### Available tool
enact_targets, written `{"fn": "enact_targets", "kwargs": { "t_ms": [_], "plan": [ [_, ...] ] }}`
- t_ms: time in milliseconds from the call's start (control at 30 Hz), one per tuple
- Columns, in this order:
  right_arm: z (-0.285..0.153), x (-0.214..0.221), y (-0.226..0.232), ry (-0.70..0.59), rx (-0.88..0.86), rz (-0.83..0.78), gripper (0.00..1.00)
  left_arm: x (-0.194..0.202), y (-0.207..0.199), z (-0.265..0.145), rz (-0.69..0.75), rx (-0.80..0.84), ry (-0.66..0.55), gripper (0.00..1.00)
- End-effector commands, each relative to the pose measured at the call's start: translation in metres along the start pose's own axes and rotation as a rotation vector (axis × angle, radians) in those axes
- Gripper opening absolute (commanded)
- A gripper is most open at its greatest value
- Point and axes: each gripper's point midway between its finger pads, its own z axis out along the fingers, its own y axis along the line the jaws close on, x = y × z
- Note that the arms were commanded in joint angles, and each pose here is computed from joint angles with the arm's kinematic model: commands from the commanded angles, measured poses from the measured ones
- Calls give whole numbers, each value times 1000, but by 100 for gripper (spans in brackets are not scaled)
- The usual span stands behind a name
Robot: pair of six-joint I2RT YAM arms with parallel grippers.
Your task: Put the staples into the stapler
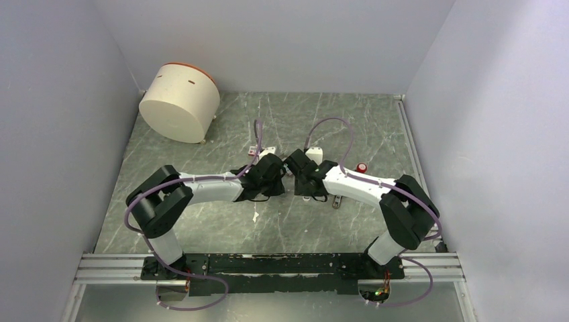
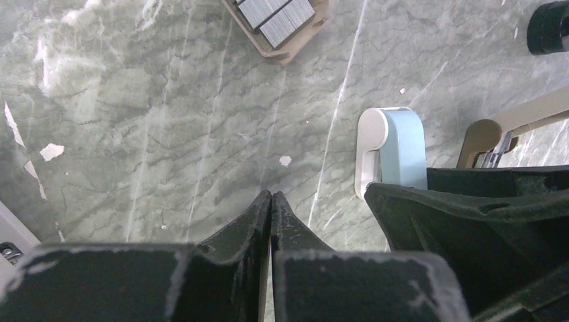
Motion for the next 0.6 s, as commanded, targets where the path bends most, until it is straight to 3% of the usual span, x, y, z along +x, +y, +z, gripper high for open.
{"fn": "enact_targets", "kwargs": {
  "t_ms": [0,100,267,467,567],
  "plan": [
    [0,-7,-1,-17,23,18,51,-19,-9,-12,20,16,-63,10],
    [4,-5,-2,-12,15,32,59,-21,-5,-20,24,-4,-70,13],
    [17,6,4,32,-14,28,61,-31,-10,-43,8,20,-96,16],
    [31,15,3,65,-15,44,55,-57,-20,-84,8,71,-173,20],
    [36,17,5,63,-20,45,47,-65,-18,-95,16,66,-193,21]
  ]
}}
